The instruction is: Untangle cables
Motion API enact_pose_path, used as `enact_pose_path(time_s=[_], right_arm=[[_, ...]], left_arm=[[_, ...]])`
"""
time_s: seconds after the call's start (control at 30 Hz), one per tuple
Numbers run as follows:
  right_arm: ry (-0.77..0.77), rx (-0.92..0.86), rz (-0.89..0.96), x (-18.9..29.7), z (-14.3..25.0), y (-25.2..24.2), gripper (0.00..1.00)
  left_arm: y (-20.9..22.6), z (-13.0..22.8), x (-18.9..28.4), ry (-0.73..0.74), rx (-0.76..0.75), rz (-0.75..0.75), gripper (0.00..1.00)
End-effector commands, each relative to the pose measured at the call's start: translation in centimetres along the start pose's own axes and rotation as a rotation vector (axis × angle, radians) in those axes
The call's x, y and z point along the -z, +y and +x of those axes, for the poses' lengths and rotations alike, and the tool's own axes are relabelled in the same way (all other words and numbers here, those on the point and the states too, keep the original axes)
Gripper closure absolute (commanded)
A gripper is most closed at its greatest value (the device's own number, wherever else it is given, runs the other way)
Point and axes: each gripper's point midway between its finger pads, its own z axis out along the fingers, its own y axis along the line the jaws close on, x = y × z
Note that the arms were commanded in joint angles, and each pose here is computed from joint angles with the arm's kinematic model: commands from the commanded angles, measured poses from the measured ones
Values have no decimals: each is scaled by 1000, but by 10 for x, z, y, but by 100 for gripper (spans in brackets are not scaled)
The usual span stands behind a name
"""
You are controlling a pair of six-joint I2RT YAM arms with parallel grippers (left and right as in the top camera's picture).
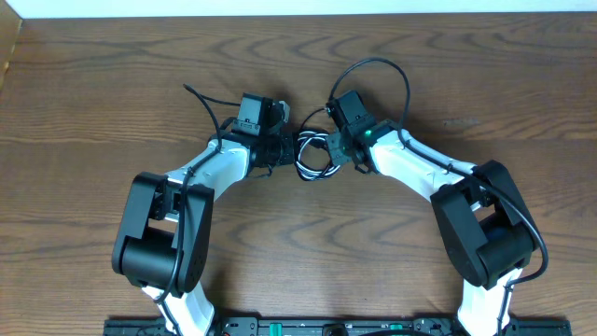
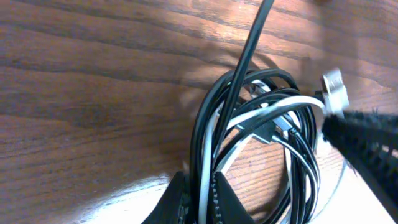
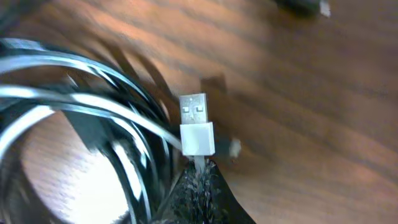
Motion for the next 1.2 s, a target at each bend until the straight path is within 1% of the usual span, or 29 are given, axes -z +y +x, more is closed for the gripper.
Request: enact_pose_path(time_s=[0.0, 0.13, 0.27, 0.37, 0.4, 0.47, 0.53, 0.57, 0.67, 0.77, 0.87, 0.97, 1.07, 1.17], right_arm=[[0, -81, 25, 14, -1, -4, 99], [86, -126, 90, 15, 22, -17, 99], [147, -118, 136, 18, 38, -25, 99], [151, -115, 137, 18, 39, -25, 96], [141, -112, 134, 17, 36, -25, 99], [111, -115, 124, 16, 29, -23, 99], [57, -100, 106, 14, 15, -21, 99], [14, -87, 93, 14, 4, -19, 99], [-76, -69, 67, 14, -19, -13, 99], [-153, -78, 46, 16, -38, -8, 99], [-189, -83, 35, 17, -46, -6, 99], [-193, -84, 34, 17, -48, -6, 99], [-182, -84, 38, 17, -45, -8, 99], [-147, -80, 49, 15, -36, -10, 99]], left_arm=[[7, 1, -5, 1, 4, -36, 92], [7, 1, -5, 1, 4, -36, 92], [7, 1, -5, 1, 4, -36, 92], [7, 1, -5, 1, 4, -36, 92], [7, 1, -5, 2, 4, -36, 92], [5, 2, -5, 6, 5, -26, 92], [3, 3, -5, 15, 6, -12, 85], [1, 4, -5, 20, 5, -1, 78], [0, 7, -5, 30, 3, 0, 68], [-2, 11, -6, 42, -11, 0, 63], [-5, 14, -7, 51, -17, 0, 55], [-9, 17, -9, 60, -34, 3, 51], [-12, 19, -10, 63, -93, 4, 51], [-8, 18, -11, 54, -104, -30, 51]])
